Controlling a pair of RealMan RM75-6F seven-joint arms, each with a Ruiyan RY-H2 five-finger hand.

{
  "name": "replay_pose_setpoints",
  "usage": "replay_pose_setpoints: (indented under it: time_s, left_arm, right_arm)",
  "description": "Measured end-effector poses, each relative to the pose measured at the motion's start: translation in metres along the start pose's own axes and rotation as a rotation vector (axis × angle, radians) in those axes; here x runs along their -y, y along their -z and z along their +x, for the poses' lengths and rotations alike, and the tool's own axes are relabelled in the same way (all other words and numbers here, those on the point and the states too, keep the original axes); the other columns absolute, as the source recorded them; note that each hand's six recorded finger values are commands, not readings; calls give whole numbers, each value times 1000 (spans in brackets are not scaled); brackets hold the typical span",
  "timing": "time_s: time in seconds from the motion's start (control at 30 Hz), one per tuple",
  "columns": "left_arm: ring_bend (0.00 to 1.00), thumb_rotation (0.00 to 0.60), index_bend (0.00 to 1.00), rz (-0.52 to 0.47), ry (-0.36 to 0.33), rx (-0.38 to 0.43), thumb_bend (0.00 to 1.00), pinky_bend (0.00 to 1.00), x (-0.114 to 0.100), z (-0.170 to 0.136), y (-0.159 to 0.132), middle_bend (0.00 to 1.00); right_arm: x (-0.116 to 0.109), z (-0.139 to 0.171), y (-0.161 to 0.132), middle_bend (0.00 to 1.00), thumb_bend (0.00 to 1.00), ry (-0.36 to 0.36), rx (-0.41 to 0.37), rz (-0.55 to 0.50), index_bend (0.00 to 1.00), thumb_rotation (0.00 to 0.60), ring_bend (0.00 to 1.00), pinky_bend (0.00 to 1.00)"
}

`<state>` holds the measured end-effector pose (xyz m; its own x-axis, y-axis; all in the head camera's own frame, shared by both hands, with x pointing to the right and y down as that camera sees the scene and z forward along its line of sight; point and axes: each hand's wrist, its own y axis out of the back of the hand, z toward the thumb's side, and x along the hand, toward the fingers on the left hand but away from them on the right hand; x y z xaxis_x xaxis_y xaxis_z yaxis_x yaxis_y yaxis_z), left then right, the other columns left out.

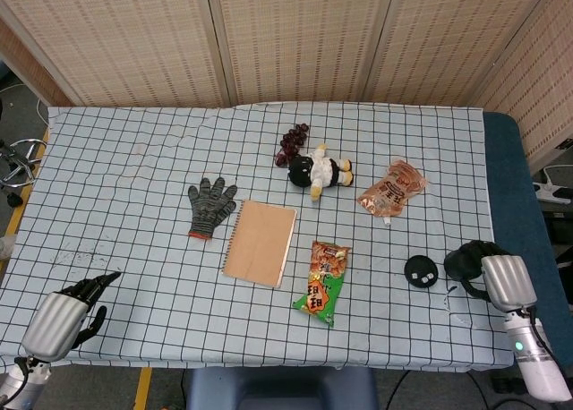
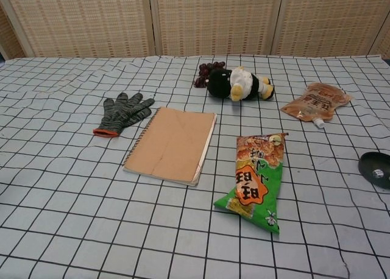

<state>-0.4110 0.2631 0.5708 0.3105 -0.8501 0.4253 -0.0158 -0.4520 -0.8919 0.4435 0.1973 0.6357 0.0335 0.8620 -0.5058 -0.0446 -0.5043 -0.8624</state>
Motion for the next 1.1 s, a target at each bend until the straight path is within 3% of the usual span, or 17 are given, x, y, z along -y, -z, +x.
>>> replay_pose_setpoints:
  time_s: [0.5,0.77,1.1]
  left_arm:
    - [344,600,160,3,5,1,572,654,1,0,-1,277]
    - [344,600,160,-2,3,-5,573,653,1,0,1,278]
    - [344,600,161,-18,5,-36,574,653,-1,-1,12,278]
  right_arm:
    - [1,1,2,212,197,-55,23,17,229,600,64,303]
    - [-1,7,-4,93,190,-78,-5,8,71,600,0,178]
    - [-18,16,-27,90,184,54,-129,-52,68,600,0,156]
